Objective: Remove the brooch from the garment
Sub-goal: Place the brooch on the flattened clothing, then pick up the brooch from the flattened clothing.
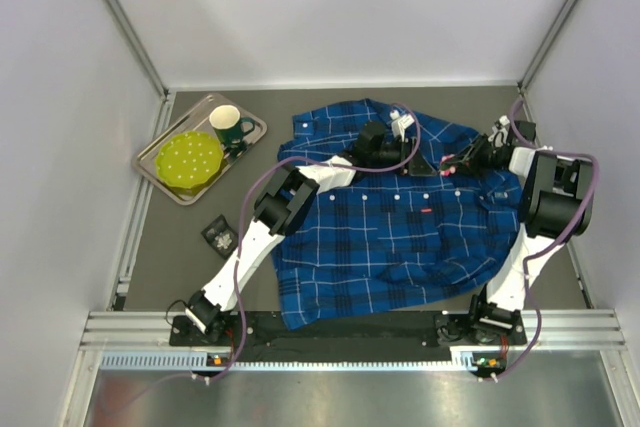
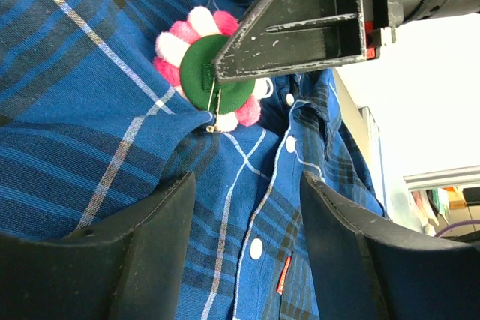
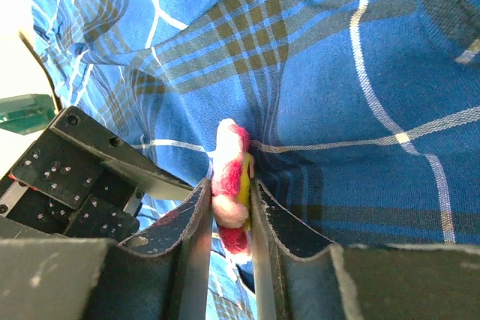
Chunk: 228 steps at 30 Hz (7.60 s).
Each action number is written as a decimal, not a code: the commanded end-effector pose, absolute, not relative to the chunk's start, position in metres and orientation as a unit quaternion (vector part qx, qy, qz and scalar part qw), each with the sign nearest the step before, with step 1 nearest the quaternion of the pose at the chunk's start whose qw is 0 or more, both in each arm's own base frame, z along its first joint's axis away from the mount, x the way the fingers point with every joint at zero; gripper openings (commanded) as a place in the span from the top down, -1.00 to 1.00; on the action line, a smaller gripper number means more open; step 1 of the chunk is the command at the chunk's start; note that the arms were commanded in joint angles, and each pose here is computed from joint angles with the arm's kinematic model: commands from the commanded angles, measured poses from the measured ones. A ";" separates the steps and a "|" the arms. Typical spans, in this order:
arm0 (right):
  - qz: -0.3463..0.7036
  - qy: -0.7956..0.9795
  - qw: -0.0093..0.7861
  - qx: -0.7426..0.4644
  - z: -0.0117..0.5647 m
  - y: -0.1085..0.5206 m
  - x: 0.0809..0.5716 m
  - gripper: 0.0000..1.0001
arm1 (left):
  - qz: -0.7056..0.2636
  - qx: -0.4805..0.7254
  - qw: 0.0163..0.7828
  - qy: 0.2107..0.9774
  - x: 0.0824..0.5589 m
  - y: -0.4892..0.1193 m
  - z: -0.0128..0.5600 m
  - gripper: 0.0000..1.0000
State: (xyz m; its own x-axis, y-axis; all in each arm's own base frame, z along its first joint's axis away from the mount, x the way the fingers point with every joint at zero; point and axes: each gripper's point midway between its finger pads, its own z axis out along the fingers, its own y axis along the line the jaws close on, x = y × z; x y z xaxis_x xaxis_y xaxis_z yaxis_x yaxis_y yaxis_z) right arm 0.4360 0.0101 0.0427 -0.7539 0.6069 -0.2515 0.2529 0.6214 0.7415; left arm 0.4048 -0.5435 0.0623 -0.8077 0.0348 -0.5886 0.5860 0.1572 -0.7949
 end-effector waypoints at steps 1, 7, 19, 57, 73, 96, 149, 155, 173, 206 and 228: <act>0.380 0.861 0.238 0.239 0.043 0.009 0.439 0.53 | -0.638 0.247 0.250 0.686 0.398 -0.548 0.112 -0.26; 0.389 0.860 0.232 0.238 0.042 0.012 0.437 0.54 | -0.692 0.236 0.239 0.639 0.394 -0.555 0.126 -0.21; 0.376 0.857 0.269 0.227 0.066 0.007 0.438 0.44 | -0.681 0.206 0.246 0.658 0.406 -0.562 0.111 -0.20; 0.218 0.895 0.293 0.256 0.044 -0.019 0.413 0.99 | -0.643 0.193 0.257 0.696 0.417 -0.562 0.094 -0.17; 0.198 0.894 0.308 0.258 0.043 -0.021 0.405 1.00 | -0.631 0.200 0.265 0.701 0.418 -0.561 0.092 -0.09; 0.168 0.894 0.313 0.273 0.037 -0.016 0.394 1.00 | -0.625 0.232 0.293 0.686 0.414 -0.558 0.114 0.06; 0.326 0.819 0.368 0.294 0.099 0.005 0.444 0.10 | -0.444 0.350 0.473 0.676 0.420 -0.574 0.172 -0.16; 0.312 0.813 0.362 0.334 0.077 -0.002 0.440 0.19 | -0.484 0.267 0.487 0.676 0.442 -0.588 0.163 0.00; 0.370 0.790 0.342 0.350 0.053 0.008 0.450 0.28 | -0.498 0.163 0.452 0.721 0.479 -0.570 0.116 0.13; 0.370 0.792 0.345 0.342 0.075 0.020 0.422 1.00 | -0.414 0.278 0.448 0.742 0.443 -0.556 0.140 -0.46; 0.373 0.787 0.340 0.354 0.080 0.018 0.415 1.00 | -0.156 0.481 0.546 0.668 0.411 -0.567 0.101 -0.01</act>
State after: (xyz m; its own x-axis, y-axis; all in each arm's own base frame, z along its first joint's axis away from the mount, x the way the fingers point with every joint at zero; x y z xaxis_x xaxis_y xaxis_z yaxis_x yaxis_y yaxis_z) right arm 0.4148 0.0193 0.0623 -0.5304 0.8112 -0.2462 0.3437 0.4712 0.8123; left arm 0.3859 -0.5696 0.0872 -0.0285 0.4586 -0.8882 0.8590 0.4657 0.2129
